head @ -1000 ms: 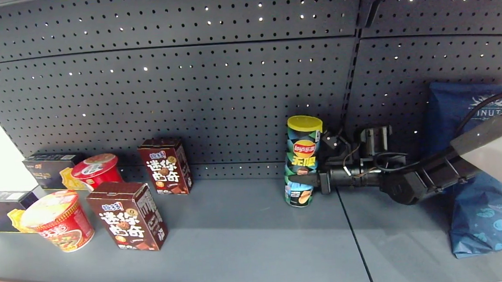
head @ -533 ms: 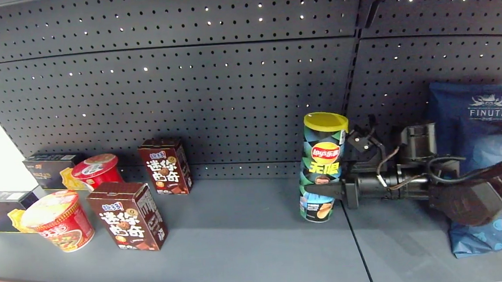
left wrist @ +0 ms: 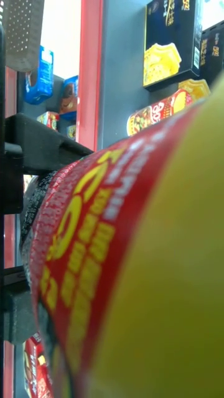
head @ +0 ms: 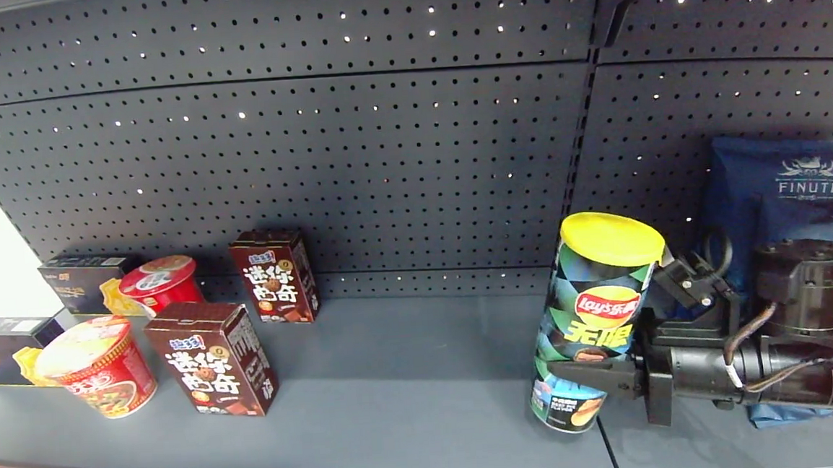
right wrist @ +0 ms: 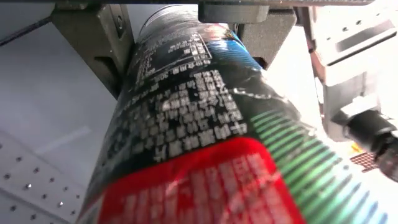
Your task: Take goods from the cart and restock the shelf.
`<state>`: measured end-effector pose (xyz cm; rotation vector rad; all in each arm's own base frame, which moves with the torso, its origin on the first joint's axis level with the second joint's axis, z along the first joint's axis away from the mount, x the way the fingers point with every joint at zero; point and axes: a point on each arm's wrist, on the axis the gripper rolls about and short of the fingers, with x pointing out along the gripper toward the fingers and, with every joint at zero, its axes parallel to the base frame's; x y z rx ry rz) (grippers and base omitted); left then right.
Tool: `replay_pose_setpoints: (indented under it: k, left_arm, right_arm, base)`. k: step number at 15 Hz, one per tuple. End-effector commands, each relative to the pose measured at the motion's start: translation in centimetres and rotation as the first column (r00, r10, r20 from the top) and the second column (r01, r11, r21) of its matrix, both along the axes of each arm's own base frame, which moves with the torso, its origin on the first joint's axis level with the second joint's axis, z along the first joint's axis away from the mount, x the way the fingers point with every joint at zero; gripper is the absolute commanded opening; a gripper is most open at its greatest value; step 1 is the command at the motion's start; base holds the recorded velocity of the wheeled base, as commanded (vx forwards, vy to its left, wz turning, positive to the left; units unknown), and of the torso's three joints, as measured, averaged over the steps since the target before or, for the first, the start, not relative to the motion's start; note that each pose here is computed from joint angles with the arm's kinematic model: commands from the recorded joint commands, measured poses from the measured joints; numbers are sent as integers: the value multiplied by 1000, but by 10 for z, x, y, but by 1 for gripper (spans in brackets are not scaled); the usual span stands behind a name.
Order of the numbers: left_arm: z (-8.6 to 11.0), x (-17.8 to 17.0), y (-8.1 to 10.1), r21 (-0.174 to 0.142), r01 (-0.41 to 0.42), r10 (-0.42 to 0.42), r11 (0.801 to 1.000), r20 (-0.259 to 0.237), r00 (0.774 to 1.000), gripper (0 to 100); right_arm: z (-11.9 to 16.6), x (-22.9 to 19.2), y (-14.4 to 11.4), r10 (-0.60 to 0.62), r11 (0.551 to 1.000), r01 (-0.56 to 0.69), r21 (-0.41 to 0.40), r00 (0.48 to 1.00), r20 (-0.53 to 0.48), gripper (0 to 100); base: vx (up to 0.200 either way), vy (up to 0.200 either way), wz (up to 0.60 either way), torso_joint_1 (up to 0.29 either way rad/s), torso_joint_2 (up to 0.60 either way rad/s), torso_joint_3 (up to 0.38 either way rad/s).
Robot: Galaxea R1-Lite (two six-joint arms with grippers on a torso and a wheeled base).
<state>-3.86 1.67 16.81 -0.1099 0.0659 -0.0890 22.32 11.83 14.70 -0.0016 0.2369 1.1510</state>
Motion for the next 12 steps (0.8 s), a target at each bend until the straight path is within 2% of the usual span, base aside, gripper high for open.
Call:
replay_pose_setpoints:
  k: [1, 12]
  left_arm:
    - [0, 0, 0, 0, -2, 2, 1000, 1, 1000, 0]
    - [0, 0, 0, 0, -7, 7, 1000, 1, 1000, 0]
  right_arm:
    - [-5, -11, -1, 11, 1000, -11, 7, 1000, -12, 0]
    - [-26, -5, 9, 10, 1000, -12, -22, 997, -74, 0]
  base:
    - [0, 0, 0, 0, 0, 0]
    - [0, 0, 0, 0, 0, 0]
